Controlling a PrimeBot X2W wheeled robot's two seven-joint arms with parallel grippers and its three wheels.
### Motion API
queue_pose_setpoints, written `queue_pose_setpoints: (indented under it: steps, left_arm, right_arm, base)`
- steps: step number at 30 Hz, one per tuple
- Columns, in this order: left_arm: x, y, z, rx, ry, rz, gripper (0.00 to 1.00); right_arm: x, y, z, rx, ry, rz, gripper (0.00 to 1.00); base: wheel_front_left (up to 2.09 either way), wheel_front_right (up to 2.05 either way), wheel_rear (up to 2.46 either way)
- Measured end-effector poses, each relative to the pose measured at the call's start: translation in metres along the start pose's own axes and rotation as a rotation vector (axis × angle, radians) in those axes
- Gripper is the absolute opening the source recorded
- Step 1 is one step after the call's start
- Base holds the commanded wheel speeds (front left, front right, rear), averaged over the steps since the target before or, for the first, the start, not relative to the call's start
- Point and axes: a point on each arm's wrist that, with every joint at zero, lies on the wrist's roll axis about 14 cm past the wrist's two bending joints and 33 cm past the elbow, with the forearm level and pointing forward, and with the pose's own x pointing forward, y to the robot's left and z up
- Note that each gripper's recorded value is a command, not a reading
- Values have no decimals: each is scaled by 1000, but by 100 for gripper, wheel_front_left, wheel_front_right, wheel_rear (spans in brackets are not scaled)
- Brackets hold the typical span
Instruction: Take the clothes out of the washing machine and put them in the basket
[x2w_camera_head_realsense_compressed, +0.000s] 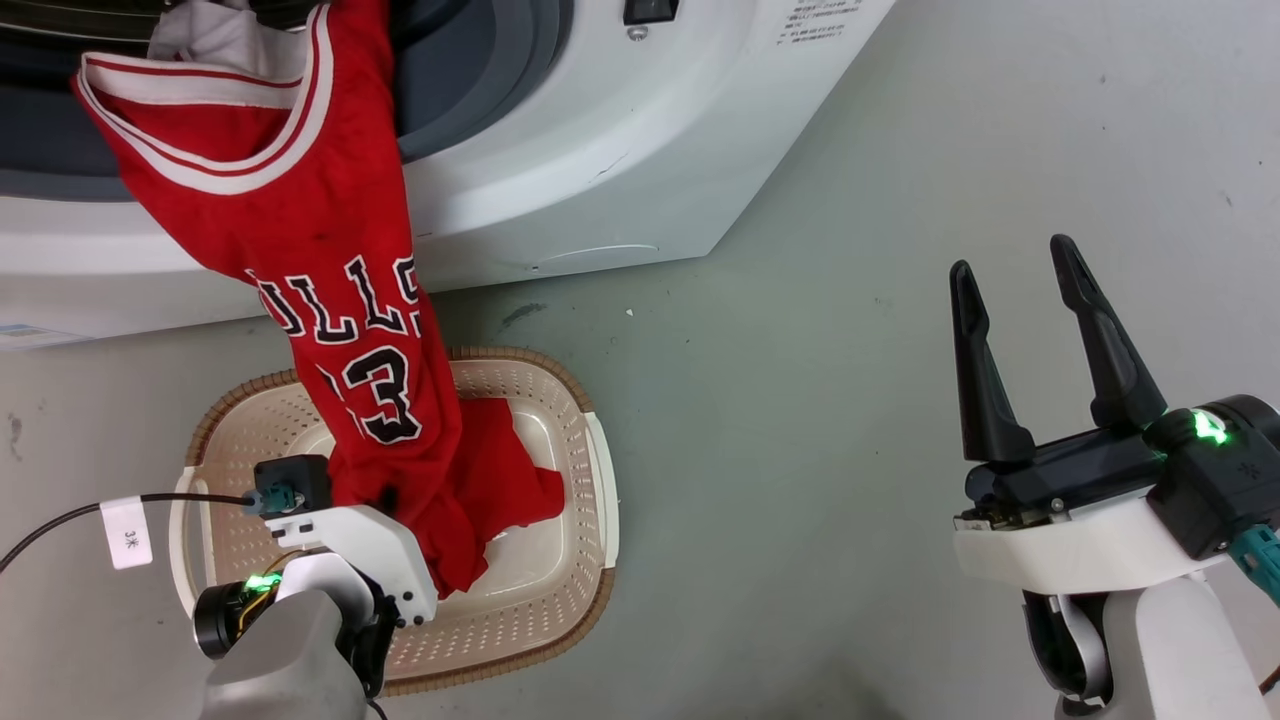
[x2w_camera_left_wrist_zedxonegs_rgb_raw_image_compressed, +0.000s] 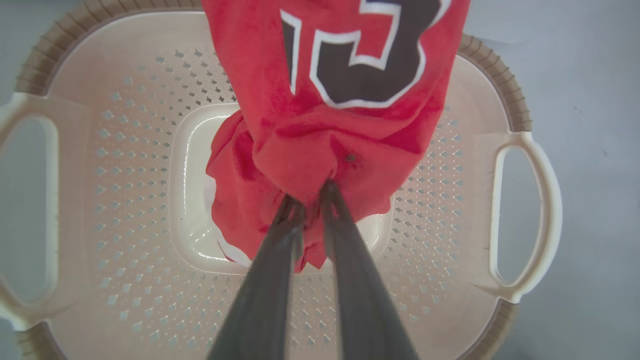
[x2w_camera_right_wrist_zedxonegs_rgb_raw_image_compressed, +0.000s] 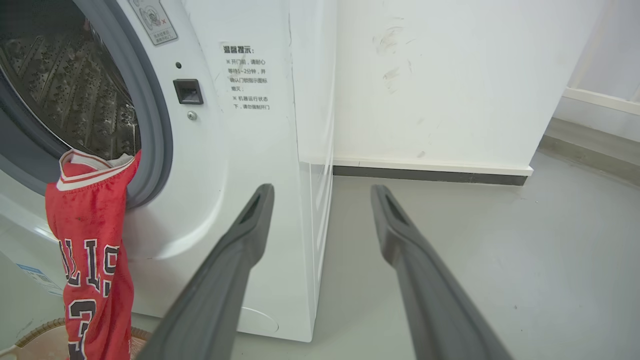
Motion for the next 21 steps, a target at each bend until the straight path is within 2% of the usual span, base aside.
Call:
queue_pose_setpoints:
  steps: [12,21]
  left_arm:
    - [-31,-1,5,-20,-63,7,100]
    - [-72,-1,55,37,-305,15,100]
  right_arm:
    - [-14,5,25,13,-51,6,100]
    - [-36,13,43,20,-83,17,100]
  base:
    - [0,0,0]
    - [0,0,0]
